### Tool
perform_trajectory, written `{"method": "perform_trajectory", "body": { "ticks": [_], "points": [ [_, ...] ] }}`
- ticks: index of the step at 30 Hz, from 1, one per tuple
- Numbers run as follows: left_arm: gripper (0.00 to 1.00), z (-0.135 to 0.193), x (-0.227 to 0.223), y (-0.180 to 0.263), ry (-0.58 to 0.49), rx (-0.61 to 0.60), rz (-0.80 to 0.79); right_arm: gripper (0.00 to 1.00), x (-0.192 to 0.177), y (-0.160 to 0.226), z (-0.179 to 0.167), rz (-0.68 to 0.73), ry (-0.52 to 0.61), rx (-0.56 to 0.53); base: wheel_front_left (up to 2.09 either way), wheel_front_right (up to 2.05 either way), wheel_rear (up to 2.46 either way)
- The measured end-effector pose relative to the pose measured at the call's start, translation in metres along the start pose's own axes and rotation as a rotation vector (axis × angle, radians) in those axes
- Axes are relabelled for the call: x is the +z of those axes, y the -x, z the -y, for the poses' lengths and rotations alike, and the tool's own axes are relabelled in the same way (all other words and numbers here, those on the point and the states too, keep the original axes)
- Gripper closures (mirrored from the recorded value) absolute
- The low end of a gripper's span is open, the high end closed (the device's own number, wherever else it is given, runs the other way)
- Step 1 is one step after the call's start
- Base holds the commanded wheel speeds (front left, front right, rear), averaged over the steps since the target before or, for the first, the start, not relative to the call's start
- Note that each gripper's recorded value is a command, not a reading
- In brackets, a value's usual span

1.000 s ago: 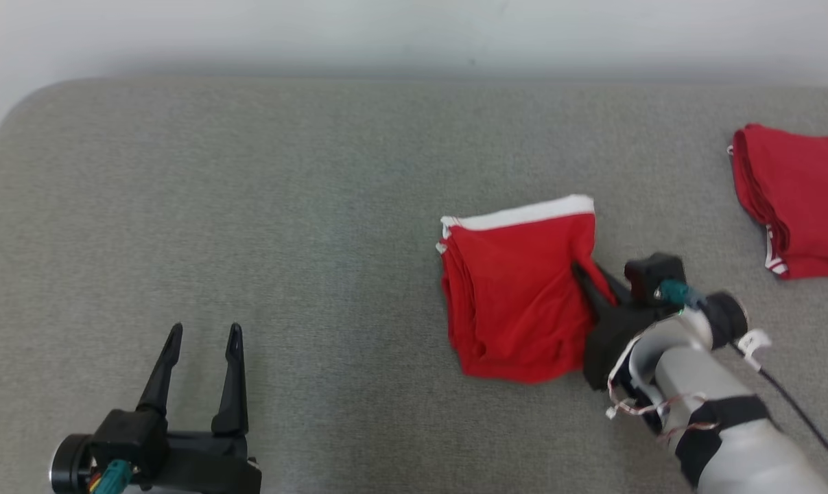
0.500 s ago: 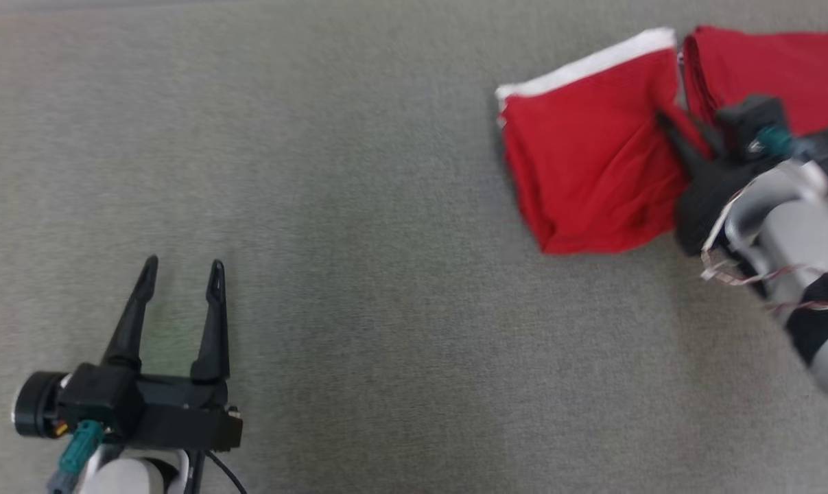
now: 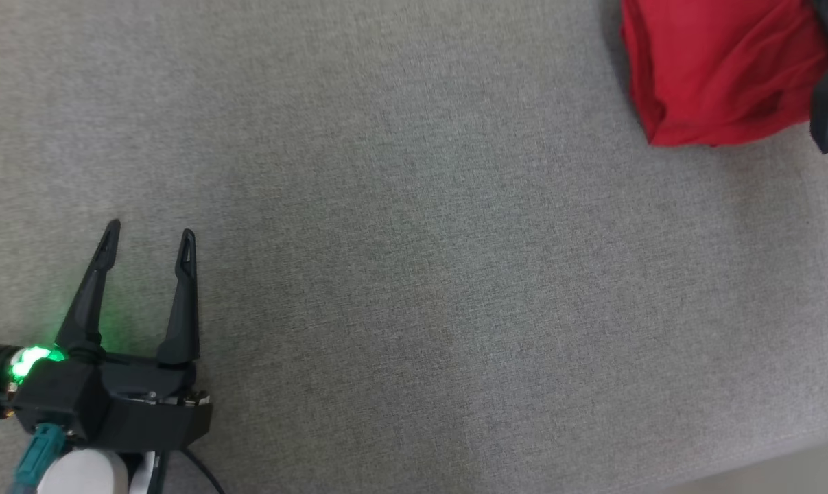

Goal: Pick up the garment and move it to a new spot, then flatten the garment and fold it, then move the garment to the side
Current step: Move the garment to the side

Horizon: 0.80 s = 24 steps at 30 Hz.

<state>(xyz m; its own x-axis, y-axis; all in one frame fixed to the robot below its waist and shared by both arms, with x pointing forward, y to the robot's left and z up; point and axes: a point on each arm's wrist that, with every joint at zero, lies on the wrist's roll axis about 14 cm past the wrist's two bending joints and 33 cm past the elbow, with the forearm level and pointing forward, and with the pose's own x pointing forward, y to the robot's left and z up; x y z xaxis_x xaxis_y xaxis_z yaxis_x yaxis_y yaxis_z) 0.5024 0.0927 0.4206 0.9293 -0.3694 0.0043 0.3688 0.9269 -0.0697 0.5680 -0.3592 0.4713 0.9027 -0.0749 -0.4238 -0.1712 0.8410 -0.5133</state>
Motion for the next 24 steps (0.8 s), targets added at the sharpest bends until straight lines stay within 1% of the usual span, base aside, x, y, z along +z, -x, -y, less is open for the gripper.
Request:
{"method": "perform_trajectory", "body": {
  "ticks": [6,13,19,20,21,22,24],
  "points": [
    [0.00,0.004,-0.011,-0.006,0.003,-0.028,-0.004,1.00,-0.014,-0.002,0.041,-0.071,0.057,-0.078,0.00,0.00,0.00],
    [0.00,0.003,-0.016,-0.006,0.002,-0.028,-0.005,1.00,-0.024,-0.009,0.052,-0.141,0.142,-0.092,0.00,0.00,0.00],
    [0.00,0.000,-0.018,-0.005,0.001,-0.021,-0.008,1.00,-0.034,-0.013,0.058,-0.191,0.165,-0.110,0.00,0.00,0.00],
    [0.00,0.000,-0.018,-0.005,0.001,-0.021,-0.009,0.94,-0.034,-0.013,0.058,-0.191,0.173,-0.110,0.00,0.00,0.00],
    [0.00,0.000,-0.019,-0.004,0.001,-0.020,-0.009,0.56,-0.033,-0.014,0.059,-0.183,0.183,-0.111,0.00,0.00,0.00],
    [0.00,0.000,-0.019,-0.004,0.002,-0.018,-0.010,0.00,-0.031,-0.015,0.061,-0.176,0.188,-0.115,0.00,0.00,0.00],
    [0.00,-0.001,-0.018,-0.004,0.003,-0.013,-0.009,0.00,-0.030,-0.016,0.062,-0.173,0.191,-0.119,0.00,0.00,0.00]
  ]
}}
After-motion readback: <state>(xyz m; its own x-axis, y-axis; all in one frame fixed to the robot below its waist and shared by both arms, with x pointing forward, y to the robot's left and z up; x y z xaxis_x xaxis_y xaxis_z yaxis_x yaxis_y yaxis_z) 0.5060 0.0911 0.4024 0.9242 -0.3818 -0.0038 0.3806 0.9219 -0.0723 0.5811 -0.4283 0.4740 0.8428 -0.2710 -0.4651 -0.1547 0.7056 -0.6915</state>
